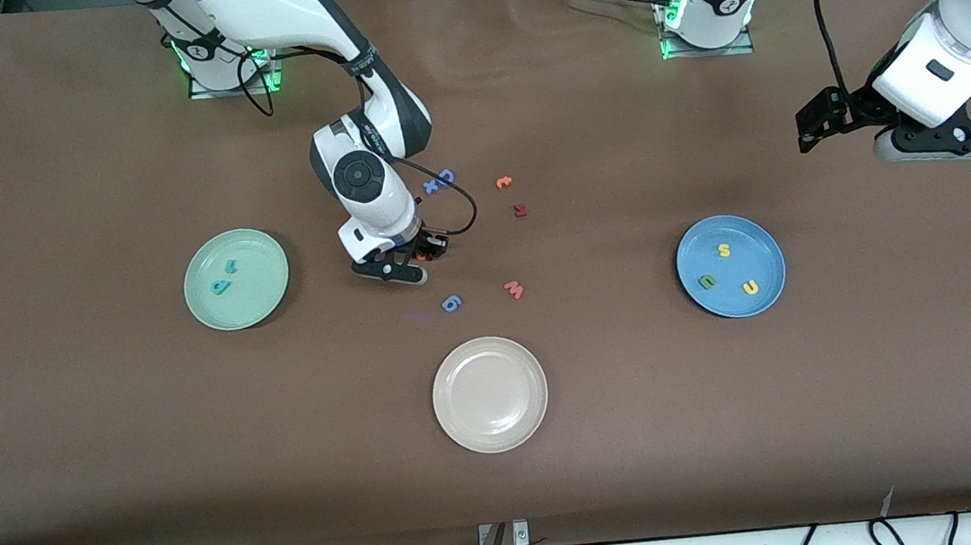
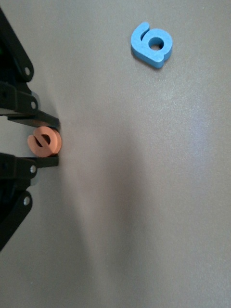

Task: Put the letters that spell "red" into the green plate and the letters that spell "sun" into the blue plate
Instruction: 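Grasp the orange e with the right gripper, then carry the e into the green plate with the right gripper and release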

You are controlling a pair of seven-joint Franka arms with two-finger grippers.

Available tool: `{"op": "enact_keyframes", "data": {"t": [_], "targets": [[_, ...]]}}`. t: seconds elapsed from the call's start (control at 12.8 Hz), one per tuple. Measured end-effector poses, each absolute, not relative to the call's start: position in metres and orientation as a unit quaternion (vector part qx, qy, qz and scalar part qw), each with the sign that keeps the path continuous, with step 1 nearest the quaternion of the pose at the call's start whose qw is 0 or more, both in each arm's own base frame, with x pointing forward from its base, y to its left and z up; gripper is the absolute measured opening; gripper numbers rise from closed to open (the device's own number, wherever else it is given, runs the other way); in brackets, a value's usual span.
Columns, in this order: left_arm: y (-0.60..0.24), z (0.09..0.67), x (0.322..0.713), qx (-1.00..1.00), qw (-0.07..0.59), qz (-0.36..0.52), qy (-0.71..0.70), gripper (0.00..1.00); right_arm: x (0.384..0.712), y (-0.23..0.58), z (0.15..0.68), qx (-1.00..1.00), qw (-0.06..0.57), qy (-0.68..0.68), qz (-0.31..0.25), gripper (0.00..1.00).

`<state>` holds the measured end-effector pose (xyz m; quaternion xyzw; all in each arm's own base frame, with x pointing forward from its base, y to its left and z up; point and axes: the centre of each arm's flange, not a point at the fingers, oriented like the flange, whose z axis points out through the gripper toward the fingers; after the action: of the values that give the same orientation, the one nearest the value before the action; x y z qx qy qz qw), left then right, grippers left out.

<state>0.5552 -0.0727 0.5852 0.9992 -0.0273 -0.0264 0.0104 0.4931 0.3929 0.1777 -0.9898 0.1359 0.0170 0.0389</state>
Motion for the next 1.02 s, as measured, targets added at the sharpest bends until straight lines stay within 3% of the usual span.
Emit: {"op": "enact_keyframes", "data": {"t": [0.31,0.7,1.02], "targets": [[-0.073,0.585,0.555,0.999,0.01,-0.026,-0.027,1.0,0.512,0.366,0.191,-0.989,0.017,0.144,0.031,0.29],[-0.073,0.585,0.555,0.999,0.01,-0.027,-0.027,1.0,0.564,0.241,0.261,-0.989,-0.022,0.12,0.084,0.29],[-0.073,0.585,0.555,0.999,0.01,-0.027,-0.027,1.0,0.566,0.163,0.248,-0.989,-0.04,0.088,0.114,0.29]]}}
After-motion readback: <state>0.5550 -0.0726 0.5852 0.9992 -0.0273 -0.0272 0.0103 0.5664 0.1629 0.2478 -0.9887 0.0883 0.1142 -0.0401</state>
